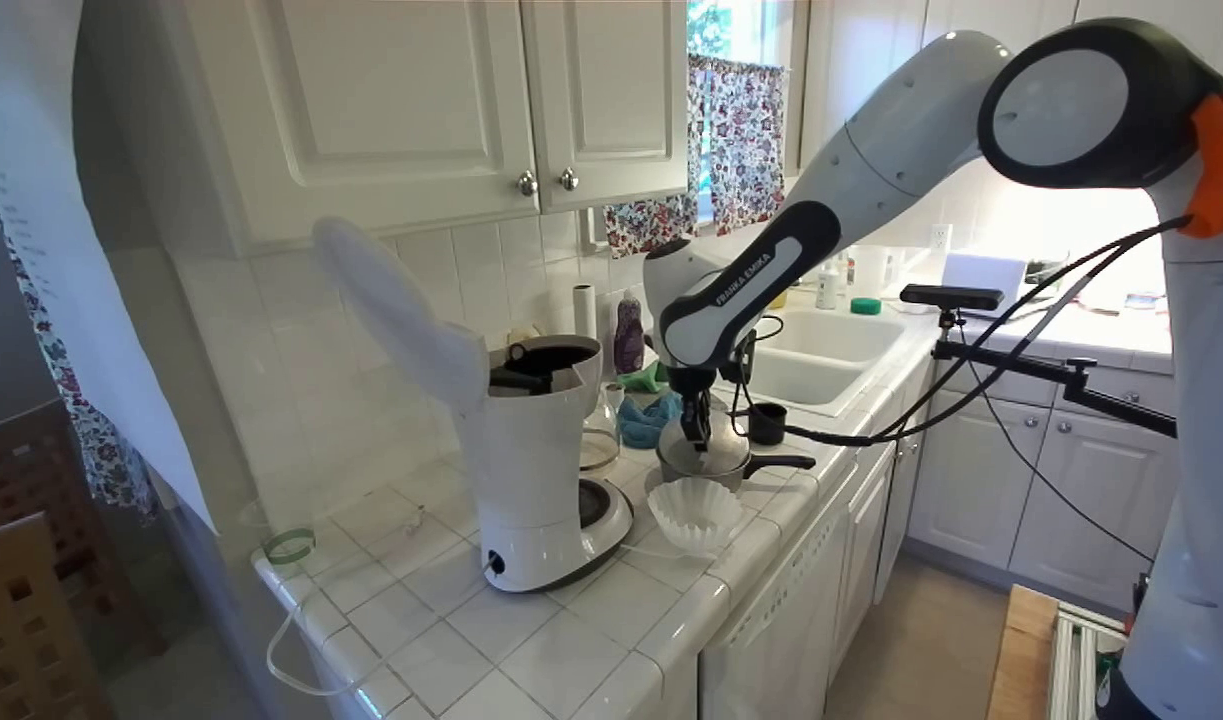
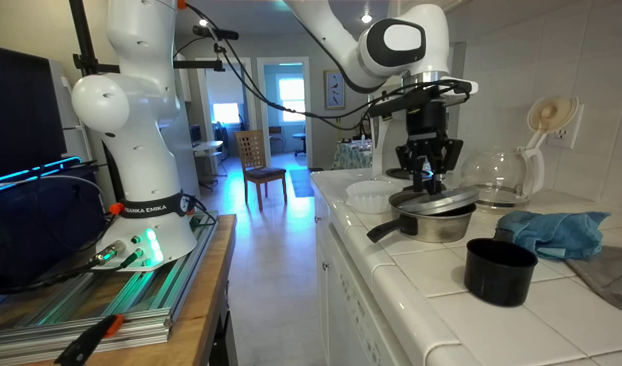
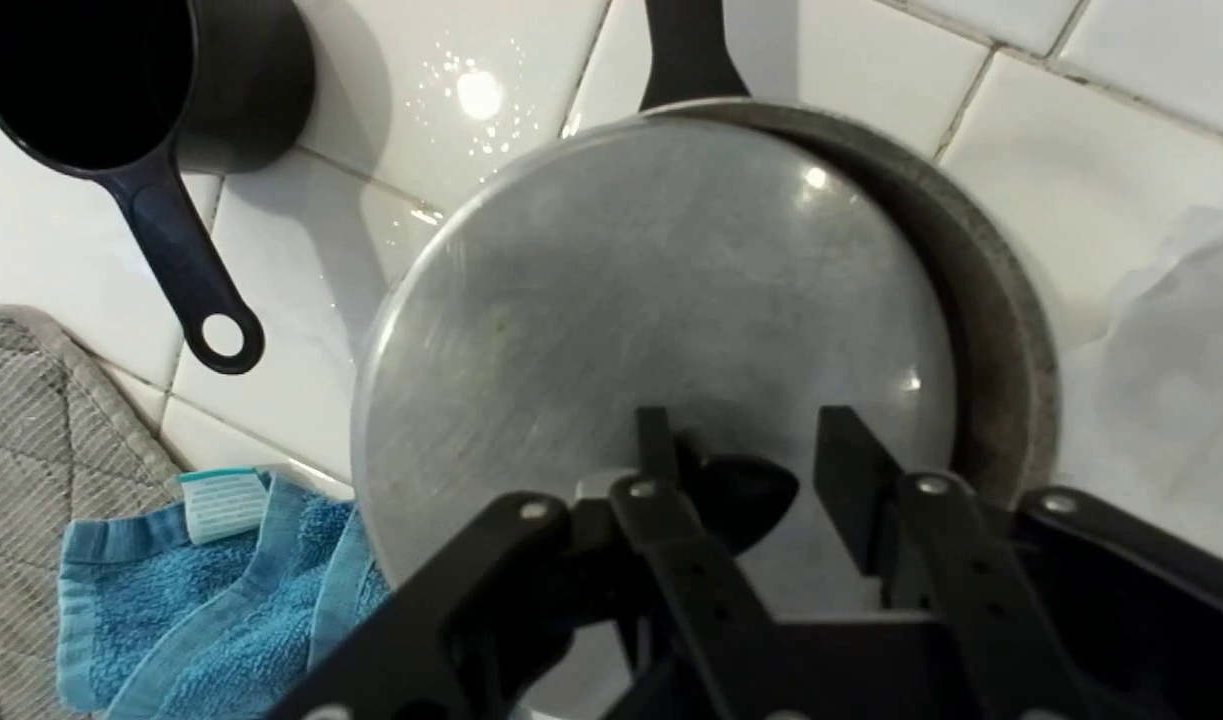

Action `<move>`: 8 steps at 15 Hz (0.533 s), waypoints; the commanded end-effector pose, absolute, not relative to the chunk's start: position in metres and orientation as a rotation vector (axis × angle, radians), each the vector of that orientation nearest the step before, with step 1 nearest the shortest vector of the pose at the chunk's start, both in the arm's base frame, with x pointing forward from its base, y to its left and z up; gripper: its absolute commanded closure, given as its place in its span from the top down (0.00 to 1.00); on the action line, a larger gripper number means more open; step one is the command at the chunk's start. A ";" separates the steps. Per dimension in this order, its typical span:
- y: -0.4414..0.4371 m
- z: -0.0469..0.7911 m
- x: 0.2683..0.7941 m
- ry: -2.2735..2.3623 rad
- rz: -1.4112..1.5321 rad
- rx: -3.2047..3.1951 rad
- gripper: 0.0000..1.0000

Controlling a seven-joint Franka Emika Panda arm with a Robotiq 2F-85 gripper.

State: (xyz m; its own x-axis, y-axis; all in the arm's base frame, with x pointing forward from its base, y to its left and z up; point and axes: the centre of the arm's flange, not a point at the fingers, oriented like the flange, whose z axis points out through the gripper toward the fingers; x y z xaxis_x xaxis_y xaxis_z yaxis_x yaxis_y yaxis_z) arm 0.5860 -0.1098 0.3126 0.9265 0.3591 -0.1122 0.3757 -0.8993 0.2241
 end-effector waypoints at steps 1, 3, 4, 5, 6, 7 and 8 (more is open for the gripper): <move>-0.116 0.319 0.590 0.548 -0.114 2.859 0.12; -0.119 0.321 0.591 0.541 -0.108 2.860 0.02; -0.121 0.322 0.591 0.536 -0.100 2.862 0.06; -0.121 0.323 0.590 0.534 -0.095 2.866 0.06; -0.122 0.325 0.589 0.531 -0.088 2.866 0.06; -0.122 0.326 0.588 0.537 -0.080 2.870 0.06; -0.122 0.328 0.587 0.538 -0.068 2.873 0.06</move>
